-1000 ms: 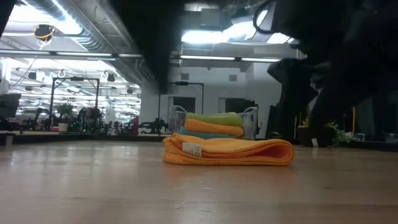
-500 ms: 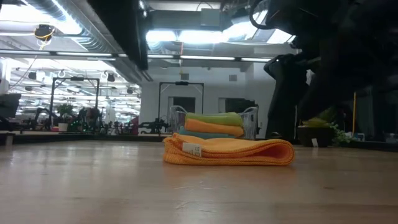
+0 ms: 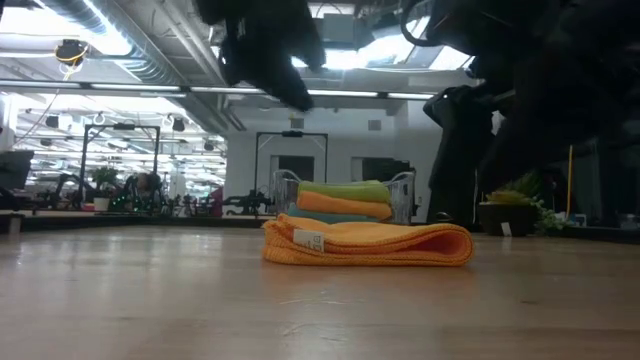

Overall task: Fold microfiber towels
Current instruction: Fold the orange microfiber cloth

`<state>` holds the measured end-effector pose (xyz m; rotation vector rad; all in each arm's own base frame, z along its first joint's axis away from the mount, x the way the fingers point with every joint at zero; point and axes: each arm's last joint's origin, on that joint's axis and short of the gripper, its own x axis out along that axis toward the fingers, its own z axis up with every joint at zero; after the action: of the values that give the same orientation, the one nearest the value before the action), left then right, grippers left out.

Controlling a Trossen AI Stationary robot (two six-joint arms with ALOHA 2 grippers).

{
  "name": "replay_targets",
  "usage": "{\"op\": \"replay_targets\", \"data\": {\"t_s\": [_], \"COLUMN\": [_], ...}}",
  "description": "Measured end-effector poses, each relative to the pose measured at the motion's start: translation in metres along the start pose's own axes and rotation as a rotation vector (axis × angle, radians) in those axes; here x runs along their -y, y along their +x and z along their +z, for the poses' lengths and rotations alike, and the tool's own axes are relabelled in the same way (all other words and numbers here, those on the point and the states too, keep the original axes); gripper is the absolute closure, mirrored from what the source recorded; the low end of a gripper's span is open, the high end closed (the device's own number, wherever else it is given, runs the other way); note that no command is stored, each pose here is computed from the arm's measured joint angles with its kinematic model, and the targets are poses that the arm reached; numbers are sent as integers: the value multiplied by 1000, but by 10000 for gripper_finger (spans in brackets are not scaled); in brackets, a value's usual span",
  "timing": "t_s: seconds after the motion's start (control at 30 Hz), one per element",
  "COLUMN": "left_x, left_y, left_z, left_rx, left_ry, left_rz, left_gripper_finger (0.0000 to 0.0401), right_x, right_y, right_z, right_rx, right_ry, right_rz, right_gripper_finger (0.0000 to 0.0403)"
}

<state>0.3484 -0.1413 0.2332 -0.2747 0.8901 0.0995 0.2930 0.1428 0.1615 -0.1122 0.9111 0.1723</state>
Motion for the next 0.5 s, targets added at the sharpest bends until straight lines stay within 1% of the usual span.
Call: {"op": "replay_targets", "data": {"t_s": [0.07,0.1,0.17,0.23,0.37,0.5], "left_x": [1,1,6,7,4,2], "left_y": [9,13,26,39,62,77], "left_z": [-4,-8,-12,-20,-31,-38], "left_rx": [-8,-19,-19,-50,-94,-123], "left_ry": [41,84,164,218,209,250], "left_rz": [39,58,58,70,115,134], "left_gripper_finger": [158,158,158,158,158,158], "right_x": [0,0,0,0,-1,1], "right_y": [0,0,2,4,13,28], "right_z": [1,1,1,0,-4,-10], "right_rx": [5,6,14,5,-16,-51], "right_ry": [1,1,3,3,-1,-1], "right_rz": [1,1,2,-1,-6,-18], "right_gripper_finger": [147,147,147,147,147,147]}}
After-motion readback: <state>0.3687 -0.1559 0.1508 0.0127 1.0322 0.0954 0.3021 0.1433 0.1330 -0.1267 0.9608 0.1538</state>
